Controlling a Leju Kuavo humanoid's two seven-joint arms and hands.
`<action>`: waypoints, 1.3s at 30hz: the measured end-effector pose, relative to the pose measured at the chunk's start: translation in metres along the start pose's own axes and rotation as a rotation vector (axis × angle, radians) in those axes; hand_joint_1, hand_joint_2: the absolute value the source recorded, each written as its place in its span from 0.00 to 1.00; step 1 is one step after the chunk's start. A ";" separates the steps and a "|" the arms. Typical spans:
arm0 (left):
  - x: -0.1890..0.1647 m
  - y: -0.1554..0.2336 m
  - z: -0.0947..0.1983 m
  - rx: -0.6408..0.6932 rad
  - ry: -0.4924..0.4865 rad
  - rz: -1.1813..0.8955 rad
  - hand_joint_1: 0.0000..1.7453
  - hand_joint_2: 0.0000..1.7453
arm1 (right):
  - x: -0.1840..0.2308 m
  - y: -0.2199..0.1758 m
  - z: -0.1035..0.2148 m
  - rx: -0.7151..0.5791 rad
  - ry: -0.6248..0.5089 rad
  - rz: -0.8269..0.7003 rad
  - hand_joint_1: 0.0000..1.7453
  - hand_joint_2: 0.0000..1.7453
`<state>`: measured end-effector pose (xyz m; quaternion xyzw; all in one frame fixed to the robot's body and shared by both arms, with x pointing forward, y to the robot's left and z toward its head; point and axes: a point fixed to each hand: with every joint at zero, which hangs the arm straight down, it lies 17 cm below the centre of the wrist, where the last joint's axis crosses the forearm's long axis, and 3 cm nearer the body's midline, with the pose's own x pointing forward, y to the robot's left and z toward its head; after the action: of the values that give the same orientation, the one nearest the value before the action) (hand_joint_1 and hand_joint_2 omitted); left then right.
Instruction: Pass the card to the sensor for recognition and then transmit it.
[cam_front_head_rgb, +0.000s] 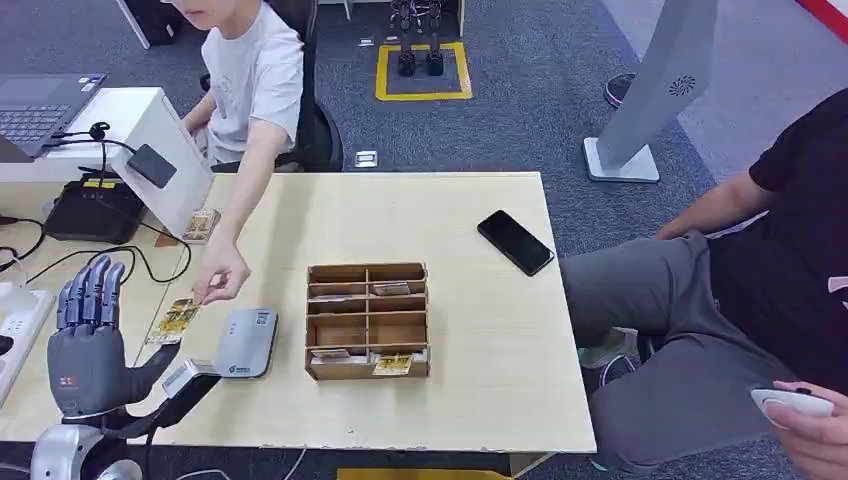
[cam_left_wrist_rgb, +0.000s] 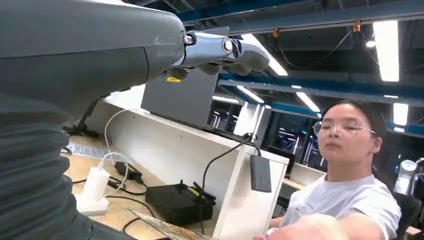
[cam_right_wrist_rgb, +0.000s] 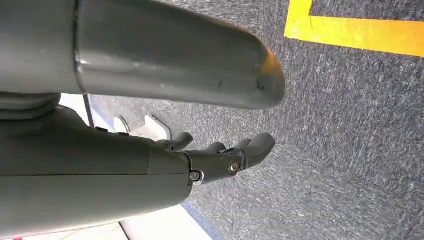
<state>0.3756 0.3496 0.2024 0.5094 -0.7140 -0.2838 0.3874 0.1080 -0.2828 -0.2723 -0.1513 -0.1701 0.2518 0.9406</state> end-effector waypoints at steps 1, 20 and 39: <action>0.000 -0.001 0.000 -0.006 0.005 0.019 0.90 1.00 | 0.000 0.000 0.000 0.000 0.000 0.000 0.00 0.00; 0.005 -0.001 -0.001 -0.002 -0.010 0.124 1.00 1.00 | 0.001 -0.001 0.000 -0.006 -0.003 0.007 0.00 0.00; -0.001 -0.057 0.004 -0.150 0.343 0.742 1.00 1.00 | -0.001 -0.007 -0.001 -0.039 -0.001 0.003 0.00 0.00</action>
<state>0.4013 0.3319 0.1544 0.2280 -0.7517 -0.0871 0.6127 0.1102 -0.2893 -0.2706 -0.1699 -0.1751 0.2499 0.9370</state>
